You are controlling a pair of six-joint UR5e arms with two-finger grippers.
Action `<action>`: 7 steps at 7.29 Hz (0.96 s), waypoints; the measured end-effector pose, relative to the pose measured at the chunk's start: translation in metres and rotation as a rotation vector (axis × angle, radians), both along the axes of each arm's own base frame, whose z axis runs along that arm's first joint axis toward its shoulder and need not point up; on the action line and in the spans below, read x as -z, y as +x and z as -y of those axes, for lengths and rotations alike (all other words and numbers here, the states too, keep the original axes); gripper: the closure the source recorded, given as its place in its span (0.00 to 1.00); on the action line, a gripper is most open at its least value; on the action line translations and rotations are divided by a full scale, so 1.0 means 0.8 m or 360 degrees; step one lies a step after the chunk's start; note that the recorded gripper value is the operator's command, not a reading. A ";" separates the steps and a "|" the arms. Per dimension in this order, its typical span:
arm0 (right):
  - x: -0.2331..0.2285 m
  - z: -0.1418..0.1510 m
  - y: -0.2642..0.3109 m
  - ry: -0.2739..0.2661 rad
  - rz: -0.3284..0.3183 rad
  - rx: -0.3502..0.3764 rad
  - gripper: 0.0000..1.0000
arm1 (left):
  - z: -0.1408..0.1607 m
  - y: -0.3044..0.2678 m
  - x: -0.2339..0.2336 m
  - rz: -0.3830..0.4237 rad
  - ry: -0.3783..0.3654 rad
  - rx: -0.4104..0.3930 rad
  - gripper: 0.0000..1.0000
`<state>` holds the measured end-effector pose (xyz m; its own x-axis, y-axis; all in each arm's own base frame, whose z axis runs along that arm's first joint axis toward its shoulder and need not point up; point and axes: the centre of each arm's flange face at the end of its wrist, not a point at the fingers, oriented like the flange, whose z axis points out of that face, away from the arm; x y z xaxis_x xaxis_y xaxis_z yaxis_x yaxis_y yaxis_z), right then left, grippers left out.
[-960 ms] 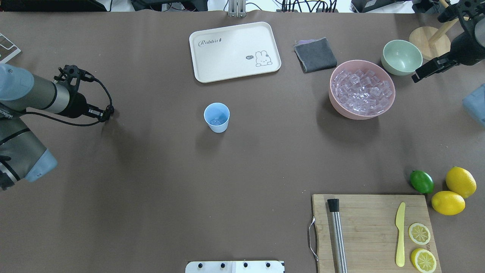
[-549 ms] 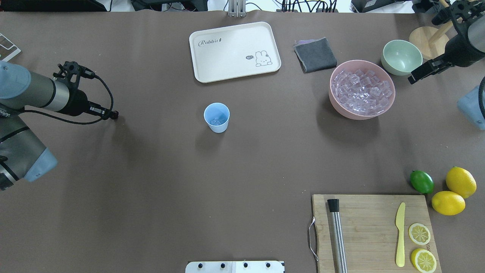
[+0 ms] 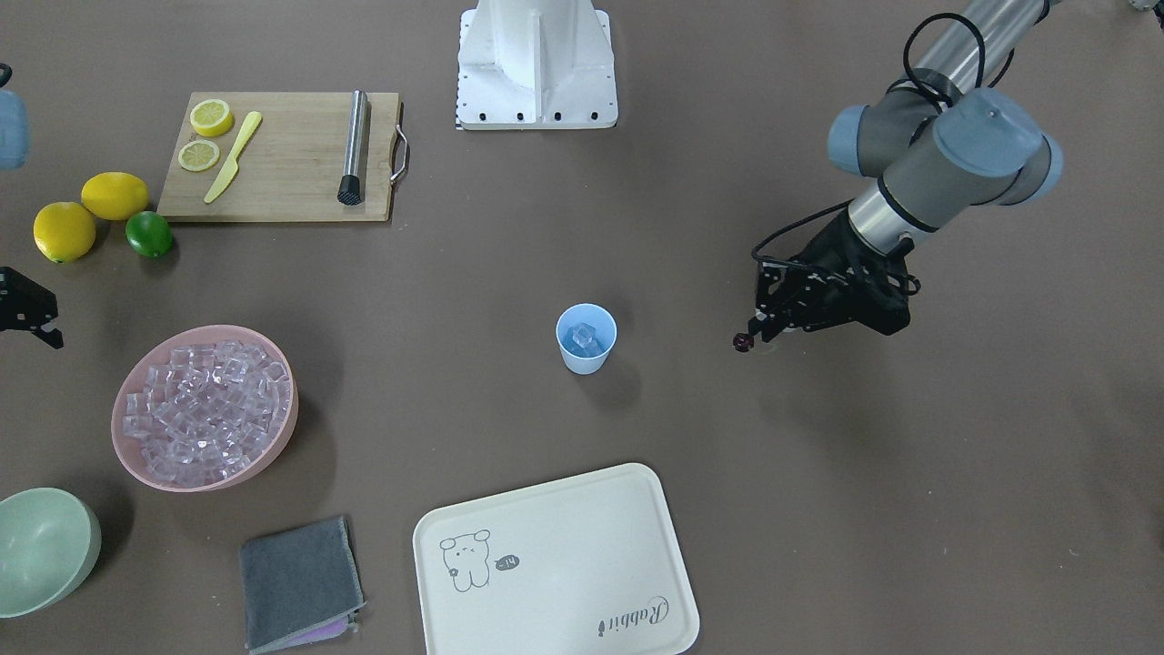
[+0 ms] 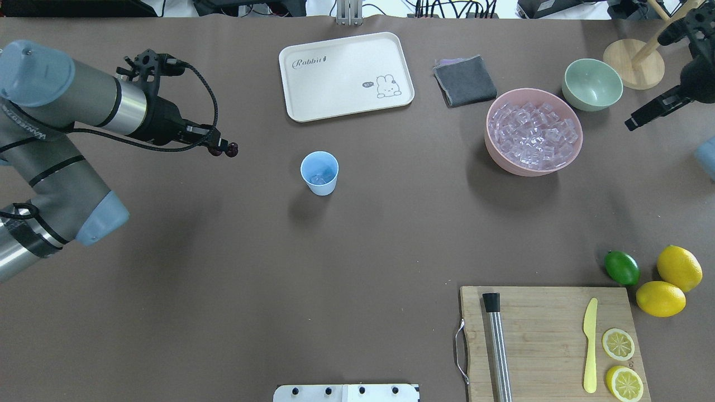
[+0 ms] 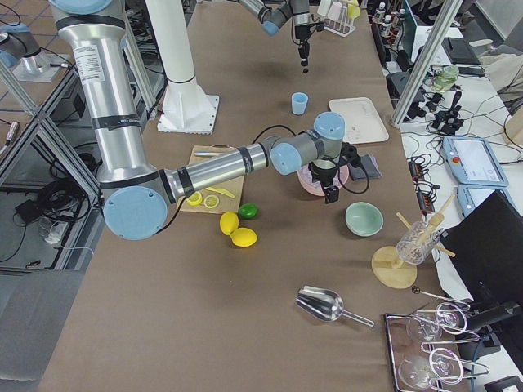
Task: Put ice and cherries in cup
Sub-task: 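Carry the cherries with the left gripper over the light blue cup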
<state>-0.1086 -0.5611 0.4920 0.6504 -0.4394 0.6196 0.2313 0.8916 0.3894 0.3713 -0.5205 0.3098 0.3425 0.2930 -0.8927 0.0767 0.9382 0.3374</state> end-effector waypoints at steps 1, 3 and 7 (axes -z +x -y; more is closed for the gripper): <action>-0.023 -0.009 0.047 0.0002 0.0023 -0.0006 0.03 | -0.014 0.031 0.038 -0.0027 -0.0013 -0.0036 1.00; -0.065 -0.029 0.110 -0.0057 0.0077 -0.0056 0.03 | -0.039 0.084 0.089 -0.0044 -0.0024 -0.0082 1.00; -0.130 -0.075 0.171 -0.0092 0.0109 -0.0067 0.03 | -0.043 0.140 0.150 0.0015 -0.0006 -0.0080 1.00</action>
<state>0.0285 -0.5011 0.5962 0.6230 -0.3748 0.6866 0.1678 0.9213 0.3506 0.4831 -0.4860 0.1898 0.3360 0.3064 -0.8906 0.0264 0.9422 0.3341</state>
